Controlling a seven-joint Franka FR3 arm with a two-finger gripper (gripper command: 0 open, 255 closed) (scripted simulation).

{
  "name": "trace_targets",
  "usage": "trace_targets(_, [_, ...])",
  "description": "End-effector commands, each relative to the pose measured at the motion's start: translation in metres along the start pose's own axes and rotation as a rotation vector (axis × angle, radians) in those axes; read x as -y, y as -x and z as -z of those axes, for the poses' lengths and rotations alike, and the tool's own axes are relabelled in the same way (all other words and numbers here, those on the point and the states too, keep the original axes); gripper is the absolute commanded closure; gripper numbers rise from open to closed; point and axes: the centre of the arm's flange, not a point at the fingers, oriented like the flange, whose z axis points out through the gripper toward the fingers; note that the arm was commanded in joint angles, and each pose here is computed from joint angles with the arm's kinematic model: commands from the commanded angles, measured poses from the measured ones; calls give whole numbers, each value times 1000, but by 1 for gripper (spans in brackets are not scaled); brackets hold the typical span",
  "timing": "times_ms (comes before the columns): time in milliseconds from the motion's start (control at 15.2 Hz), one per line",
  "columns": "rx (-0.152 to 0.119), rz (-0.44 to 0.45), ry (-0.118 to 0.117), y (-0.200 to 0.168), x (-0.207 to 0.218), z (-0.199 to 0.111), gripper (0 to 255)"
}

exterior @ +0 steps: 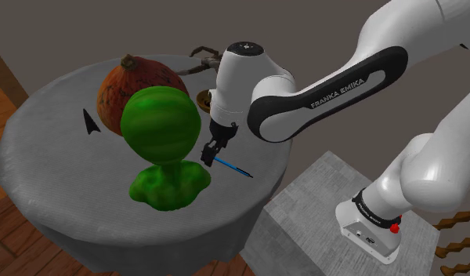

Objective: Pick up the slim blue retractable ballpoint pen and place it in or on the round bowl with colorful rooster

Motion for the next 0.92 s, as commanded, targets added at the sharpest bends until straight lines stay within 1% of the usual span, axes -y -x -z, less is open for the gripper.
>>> trace_targets(0, [0, 0, 0, 0, 0, 0, 255])
trace_targets(594, [0, 0, 0, 0, 0, 0, 255])
trace_targets(858, [0, 0, 0, -2, 1, 21, 255])
